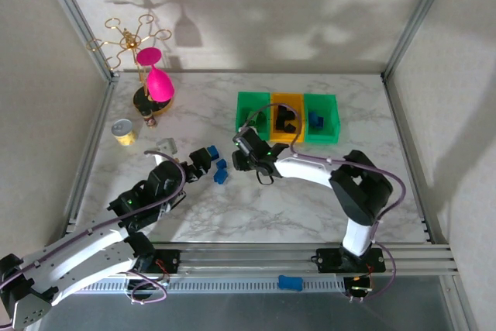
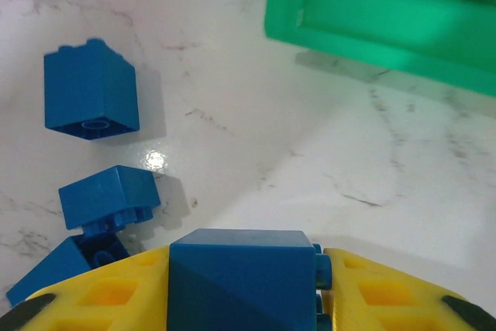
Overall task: Sort the legos into containers by color
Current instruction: Place the lego in the container.
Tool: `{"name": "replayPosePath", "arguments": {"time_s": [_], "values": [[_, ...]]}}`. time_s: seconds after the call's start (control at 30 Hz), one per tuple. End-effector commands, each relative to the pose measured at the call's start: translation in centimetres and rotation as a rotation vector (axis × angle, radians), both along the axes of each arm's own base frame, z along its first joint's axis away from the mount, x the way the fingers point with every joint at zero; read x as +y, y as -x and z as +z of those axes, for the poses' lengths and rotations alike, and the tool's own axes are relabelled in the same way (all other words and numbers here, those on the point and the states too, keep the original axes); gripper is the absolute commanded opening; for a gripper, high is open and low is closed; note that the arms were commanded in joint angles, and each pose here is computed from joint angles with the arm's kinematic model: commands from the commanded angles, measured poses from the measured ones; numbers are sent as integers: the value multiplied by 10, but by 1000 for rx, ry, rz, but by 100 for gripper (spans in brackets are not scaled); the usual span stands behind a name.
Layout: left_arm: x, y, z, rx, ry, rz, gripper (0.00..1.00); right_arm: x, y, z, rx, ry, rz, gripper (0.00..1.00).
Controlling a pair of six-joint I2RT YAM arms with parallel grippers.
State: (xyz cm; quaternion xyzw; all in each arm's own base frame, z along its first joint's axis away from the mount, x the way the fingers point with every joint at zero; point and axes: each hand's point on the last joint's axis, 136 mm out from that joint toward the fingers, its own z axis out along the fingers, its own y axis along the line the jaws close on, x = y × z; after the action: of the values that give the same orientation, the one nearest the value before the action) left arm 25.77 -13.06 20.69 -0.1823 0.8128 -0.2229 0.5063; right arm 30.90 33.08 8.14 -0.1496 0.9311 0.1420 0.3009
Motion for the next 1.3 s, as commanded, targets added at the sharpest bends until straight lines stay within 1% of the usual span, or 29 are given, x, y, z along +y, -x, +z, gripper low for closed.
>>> {"name": "replayPosePath", "arguments": {"time_s": [0.0, 0.23, 0.33, 0.43, 0.53, 0.67, 0.73, 0.8, 0.93, 1.07, 1.27], "values": [[-9, -4, 12, -22, 25, -35, 100, -25, 2, 18, -9, -11, -52, 41], [-36, -12, 20, -27, 47, -130, 100, -85, -15, 48, -51, -22, -181, 43], [-50, -14, 23, -33, 52, -181, 100, -117, -34, 59, -72, -22, -251, 43], [-62, -17, 27, -40, 52, -215, 100, -143, -53, 71, -108, -27, -305, 44], [-73, -21, 28, -39, 39, -240, 100, -166, -76, 75, -123, -24, -363, 44], [-86, -25, 30, -45, 38, -268, 100, -179, -106, 80, -149, -50, -395, 44], [-91, -27, 31, -47, 38, -279, 100, -186, -121, 83, -159, -40, -412, 44], [-95, -30, 33, -47, 29, -288, 99, -199, -135, 84, -163, -17, -446, 44], [-101, -33, 33, -47, 17, -296, 100, -224, -156, 89, -174, -47, -502, 46], [-108, -38, 32, -46, 13, -307, 100, -245, -176, 75, -150, -20, -552, 46], [-114, -42, 27, -27, -18, -319, 100, -258, -199, 62, -148, 1, -585, 46]]}}
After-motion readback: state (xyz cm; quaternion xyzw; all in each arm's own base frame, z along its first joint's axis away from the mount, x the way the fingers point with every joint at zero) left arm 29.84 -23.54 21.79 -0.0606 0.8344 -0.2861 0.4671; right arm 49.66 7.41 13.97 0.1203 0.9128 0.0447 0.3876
